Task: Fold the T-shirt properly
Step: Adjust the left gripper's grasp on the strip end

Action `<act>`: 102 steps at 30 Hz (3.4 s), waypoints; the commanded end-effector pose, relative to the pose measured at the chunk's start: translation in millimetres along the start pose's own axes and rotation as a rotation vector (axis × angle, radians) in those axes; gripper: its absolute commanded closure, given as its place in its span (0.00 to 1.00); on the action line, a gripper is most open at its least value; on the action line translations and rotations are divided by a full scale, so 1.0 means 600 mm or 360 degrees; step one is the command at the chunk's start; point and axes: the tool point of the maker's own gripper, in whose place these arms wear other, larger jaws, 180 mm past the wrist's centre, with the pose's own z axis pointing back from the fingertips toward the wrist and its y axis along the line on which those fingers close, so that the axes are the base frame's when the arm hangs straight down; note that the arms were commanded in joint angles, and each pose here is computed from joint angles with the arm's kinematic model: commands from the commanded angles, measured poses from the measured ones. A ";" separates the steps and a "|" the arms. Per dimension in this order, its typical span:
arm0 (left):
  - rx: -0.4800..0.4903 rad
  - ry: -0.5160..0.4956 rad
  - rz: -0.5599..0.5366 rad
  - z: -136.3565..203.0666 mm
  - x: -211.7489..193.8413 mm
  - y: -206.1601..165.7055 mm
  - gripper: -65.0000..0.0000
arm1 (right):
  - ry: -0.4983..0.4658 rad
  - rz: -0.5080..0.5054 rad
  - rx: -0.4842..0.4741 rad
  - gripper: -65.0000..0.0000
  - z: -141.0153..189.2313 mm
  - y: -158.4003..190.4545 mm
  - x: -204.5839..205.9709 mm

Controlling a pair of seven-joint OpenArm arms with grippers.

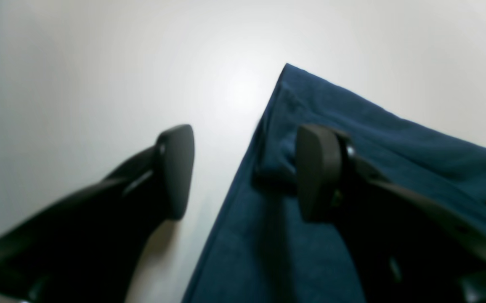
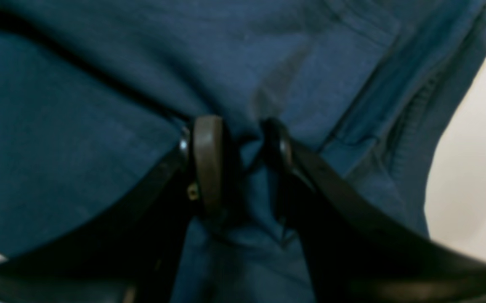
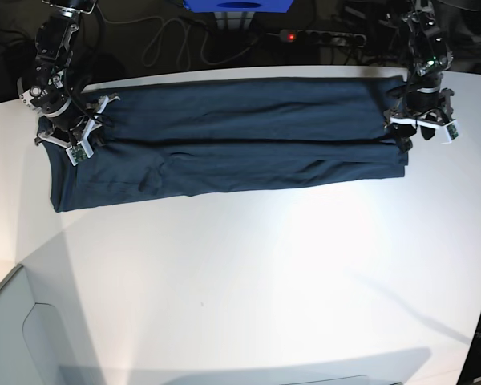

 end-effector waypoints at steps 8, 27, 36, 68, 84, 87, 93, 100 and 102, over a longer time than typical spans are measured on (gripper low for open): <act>-0.0019 -0.0006 0.0011 -0.002 -0.006 -0.007 0.44 | -0.0029 0.0040 0.0014 0.79 0.005 -0.001 0.012; -0.0070 0.0048 0.0003 -0.008 -0.028 -0.028 0.62 | -0.0040 0.0045 0.0006 0.78 0.003 -0.005 0.019; -0.0090 -0.0151 -0.0089 0.033 0.052 -0.039 0.42 | -0.0051 0.0043 0.0004 0.78 0.002 -0.005 0.023; -0.0077 -0.0128 0.0067 -0.059 0.056 -0.043 0.68 | -0.0059 0.0046 -0.0002 0.78 0.000 -0.008 0.029; -0.0063 -0.0096 0.0080 -0.064 0.043 -0.037 0.67 | -0.0055 0.0049 -0.0003 0.78 0.001 -0.009 0.028; -0.0062 -0.0093 0.0080 -0.064 0.042 -0.037 0.68 | -0.0057 0.0050 -0.0004 0.78 0.001 -0.010 0.029; -0.0059 -0.0087 0.0083 -0.066 0.040 -0.036 0.98 | -0.0057 0.0050 -0.0004 0.78 0.001 -0.010 0.029; -0.0076 -0.0140 0.0060 -0.053 0.060 -0.044 1.00 | -0.0057 0.0050 -0.0004 0.78 0.001 -0.010 0.029; -0.0085 -0.0157 0.0035 -0.039 0.064 -0.046 1.00 | -0.0057 0.0050 -0.0004 0.78 0.001 -0.010 0.029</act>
